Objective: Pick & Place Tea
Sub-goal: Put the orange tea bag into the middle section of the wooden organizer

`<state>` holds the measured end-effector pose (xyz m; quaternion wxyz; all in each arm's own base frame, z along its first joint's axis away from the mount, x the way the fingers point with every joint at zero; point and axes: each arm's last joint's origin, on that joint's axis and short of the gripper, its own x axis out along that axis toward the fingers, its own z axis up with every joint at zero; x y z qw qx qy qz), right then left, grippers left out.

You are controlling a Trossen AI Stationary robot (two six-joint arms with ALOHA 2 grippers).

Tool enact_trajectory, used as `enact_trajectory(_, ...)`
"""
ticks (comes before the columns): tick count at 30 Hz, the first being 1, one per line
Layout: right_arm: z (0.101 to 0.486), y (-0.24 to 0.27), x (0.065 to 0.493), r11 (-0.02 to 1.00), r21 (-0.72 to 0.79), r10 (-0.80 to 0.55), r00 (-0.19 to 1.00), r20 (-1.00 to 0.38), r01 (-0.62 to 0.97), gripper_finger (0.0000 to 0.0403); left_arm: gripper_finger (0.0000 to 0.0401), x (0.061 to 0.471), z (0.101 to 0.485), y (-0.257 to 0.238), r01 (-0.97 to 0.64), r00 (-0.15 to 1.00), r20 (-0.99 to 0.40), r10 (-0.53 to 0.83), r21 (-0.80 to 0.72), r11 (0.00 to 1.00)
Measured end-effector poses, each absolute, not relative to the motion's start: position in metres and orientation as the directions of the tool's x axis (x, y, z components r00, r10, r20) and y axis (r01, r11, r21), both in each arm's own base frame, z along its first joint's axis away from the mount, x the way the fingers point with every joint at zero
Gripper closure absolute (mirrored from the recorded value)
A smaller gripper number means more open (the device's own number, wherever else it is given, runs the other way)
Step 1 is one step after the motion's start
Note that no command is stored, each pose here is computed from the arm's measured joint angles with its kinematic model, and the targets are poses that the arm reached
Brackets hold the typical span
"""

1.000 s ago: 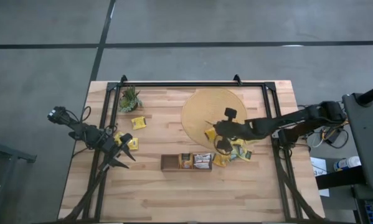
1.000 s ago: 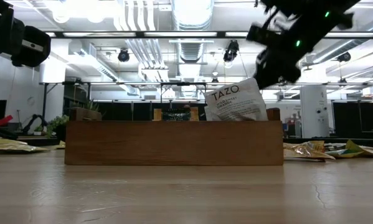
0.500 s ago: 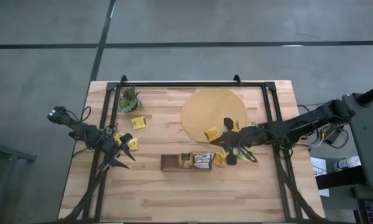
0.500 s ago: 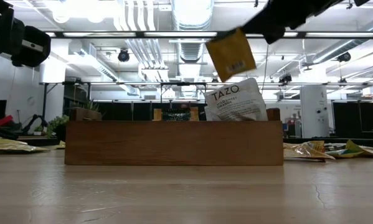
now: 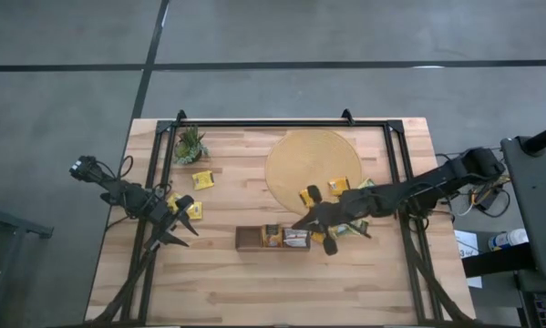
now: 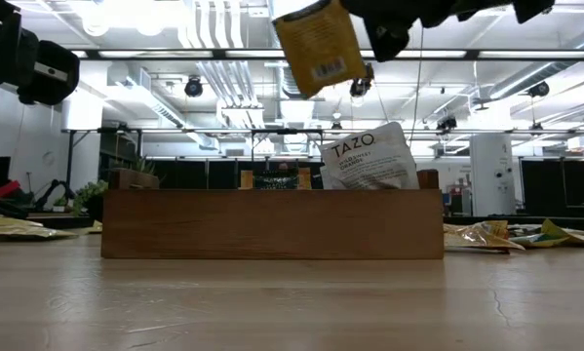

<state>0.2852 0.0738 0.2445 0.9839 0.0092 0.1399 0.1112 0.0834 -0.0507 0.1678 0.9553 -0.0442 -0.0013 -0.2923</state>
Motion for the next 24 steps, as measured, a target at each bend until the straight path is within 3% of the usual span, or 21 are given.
enact_trajectory(24, 0.202, 0.085, 0.356, 0.979, 0.092, 0.205, 0.858, -0.470, -0.183, 0.0394, 0.0230, 0.084, 0.167, -0.051, 0.558, 0.829, 0.024, -0.558, -0.084, 0.826)
